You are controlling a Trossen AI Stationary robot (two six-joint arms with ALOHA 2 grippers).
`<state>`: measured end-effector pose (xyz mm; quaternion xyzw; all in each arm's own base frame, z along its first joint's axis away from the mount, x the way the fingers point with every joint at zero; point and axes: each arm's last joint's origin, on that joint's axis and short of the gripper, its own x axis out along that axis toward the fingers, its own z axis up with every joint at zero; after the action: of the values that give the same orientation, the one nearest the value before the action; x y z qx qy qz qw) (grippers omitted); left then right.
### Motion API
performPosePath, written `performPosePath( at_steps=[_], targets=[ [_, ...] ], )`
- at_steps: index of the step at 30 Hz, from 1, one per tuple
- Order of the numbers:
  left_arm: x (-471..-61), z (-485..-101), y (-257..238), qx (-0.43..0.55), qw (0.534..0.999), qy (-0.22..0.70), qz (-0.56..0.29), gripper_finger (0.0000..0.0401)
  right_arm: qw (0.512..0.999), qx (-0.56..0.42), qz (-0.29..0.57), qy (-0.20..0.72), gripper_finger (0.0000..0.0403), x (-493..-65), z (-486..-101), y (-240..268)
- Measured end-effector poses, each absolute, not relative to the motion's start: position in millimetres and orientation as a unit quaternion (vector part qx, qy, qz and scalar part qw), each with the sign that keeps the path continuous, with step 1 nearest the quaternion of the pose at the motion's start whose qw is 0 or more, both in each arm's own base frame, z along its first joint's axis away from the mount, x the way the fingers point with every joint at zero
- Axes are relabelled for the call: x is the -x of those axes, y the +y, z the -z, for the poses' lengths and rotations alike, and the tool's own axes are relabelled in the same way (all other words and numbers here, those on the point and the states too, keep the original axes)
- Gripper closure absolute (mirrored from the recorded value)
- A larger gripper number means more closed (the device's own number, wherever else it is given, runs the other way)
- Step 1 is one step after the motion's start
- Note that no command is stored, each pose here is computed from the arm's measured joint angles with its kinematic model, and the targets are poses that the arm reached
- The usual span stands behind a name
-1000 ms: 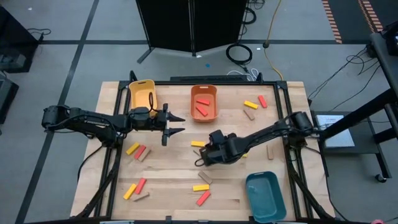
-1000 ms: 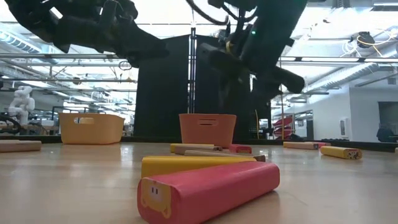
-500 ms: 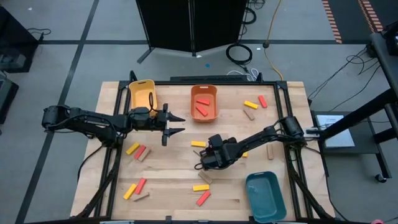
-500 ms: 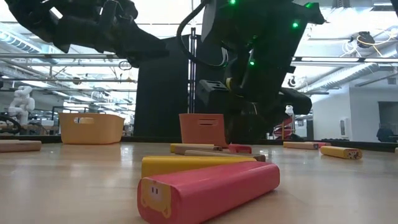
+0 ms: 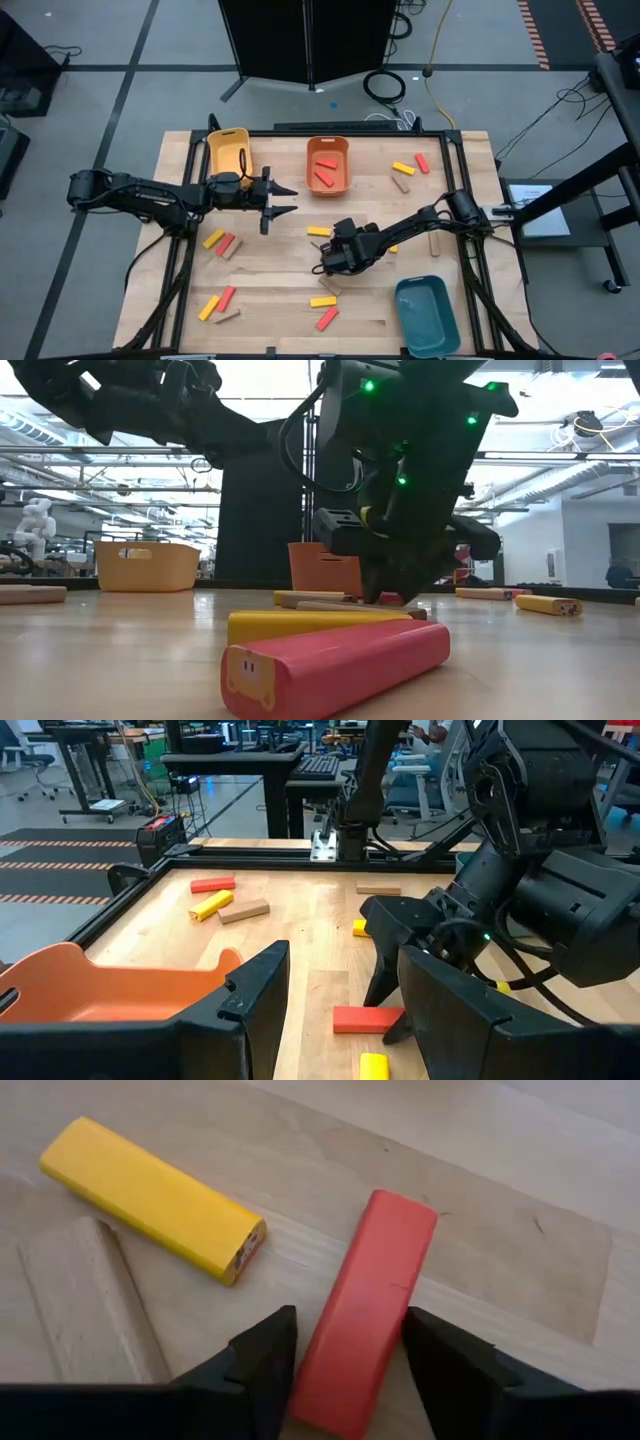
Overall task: Sort blocks
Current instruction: Put the orange block into the orange bin
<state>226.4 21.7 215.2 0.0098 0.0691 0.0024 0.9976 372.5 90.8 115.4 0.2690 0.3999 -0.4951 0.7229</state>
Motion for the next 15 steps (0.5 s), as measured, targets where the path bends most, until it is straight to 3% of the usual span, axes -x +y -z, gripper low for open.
performPosePath(
  at_steps=[7,15],
  targets=[
    [-226,-215,22,-0.01,0.998,0.069,-0.002,0.0217,0.722,-0.215,0.514,0.41,0.0334,-361,-131,83],
    [-226,-215,22,-0.01,0.997,0.07,-0.002,0.0217,0.74,-0.177,0.528,0.378,0.0326,-345,-191,57]
  ],
)
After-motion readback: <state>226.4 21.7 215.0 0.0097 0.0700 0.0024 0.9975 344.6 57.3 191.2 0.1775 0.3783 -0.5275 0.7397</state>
